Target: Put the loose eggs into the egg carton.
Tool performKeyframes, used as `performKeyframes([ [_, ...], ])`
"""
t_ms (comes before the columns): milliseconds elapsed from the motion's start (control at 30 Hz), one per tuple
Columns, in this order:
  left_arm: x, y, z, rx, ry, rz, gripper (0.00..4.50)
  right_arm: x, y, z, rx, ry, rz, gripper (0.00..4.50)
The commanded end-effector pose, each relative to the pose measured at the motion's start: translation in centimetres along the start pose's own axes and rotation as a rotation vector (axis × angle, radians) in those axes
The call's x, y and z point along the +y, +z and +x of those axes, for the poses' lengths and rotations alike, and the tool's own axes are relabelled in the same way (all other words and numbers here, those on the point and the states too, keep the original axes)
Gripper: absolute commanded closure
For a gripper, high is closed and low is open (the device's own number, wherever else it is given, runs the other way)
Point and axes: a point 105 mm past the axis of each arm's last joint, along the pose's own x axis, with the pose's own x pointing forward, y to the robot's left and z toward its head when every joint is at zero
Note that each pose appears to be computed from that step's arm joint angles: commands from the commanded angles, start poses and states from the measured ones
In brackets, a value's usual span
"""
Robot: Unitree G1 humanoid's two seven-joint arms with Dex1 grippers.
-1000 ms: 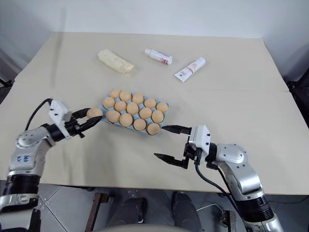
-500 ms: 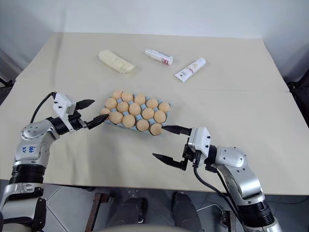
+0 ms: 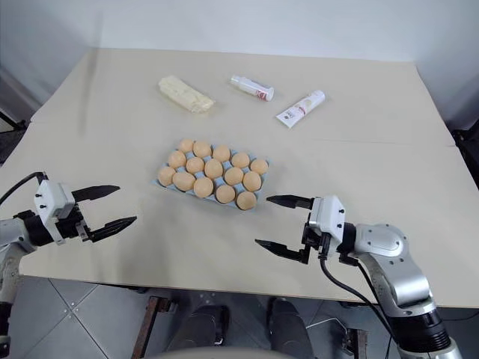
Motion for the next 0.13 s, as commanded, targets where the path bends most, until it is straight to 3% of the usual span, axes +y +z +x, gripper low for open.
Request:
performKeyframes([
  [33, -0.60, 0.40, 0.10, -0.032, 0.006, 0.002, 0.03, -1.01, 0.38, -0.64, -0.011, -0.050, -0.019, 0.00],
  [133, -0.88, 0.44, 0.89, -0.048, 0.014, 0.003, 0.03, -1.49, 0.23, -0.61, -0.014, -0.079, -0.015, 0.00],
])
